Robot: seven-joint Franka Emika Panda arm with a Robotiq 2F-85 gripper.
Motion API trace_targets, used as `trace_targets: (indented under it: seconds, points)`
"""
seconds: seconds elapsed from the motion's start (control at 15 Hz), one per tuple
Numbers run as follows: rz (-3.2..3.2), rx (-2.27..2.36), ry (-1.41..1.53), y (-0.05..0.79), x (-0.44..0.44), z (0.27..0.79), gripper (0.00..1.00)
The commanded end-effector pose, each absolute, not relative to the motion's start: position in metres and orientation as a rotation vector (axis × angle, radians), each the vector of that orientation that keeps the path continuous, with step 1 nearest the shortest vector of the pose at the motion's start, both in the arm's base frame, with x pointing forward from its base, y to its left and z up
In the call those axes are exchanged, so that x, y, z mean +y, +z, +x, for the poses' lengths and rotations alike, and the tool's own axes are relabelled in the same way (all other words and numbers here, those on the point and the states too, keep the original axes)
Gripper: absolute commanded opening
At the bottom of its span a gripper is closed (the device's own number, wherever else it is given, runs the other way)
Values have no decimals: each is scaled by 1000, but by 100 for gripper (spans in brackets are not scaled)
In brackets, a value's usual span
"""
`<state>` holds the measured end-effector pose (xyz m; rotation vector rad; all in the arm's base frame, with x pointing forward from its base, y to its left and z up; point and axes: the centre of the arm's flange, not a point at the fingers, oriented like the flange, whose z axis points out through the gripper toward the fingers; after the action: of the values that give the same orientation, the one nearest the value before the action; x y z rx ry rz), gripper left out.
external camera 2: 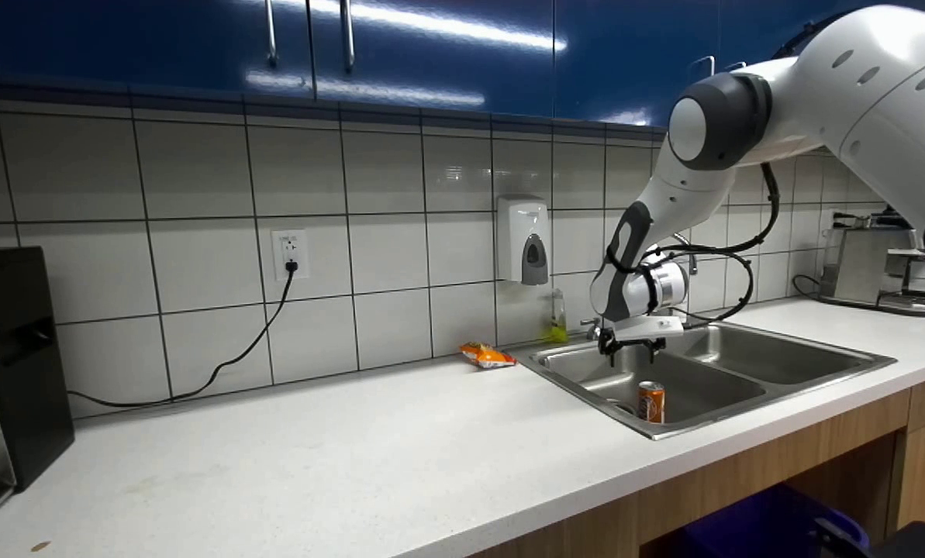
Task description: Put the can in the left sink
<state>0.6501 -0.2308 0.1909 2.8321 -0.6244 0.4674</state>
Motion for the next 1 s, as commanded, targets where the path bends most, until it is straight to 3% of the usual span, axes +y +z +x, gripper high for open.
trace_targets:
  seconds: [0.0,0.93]
  points:
    - [2896,-538,411,221,-209,641,100]
    - [3063,-332,97,283,-128,576,100]
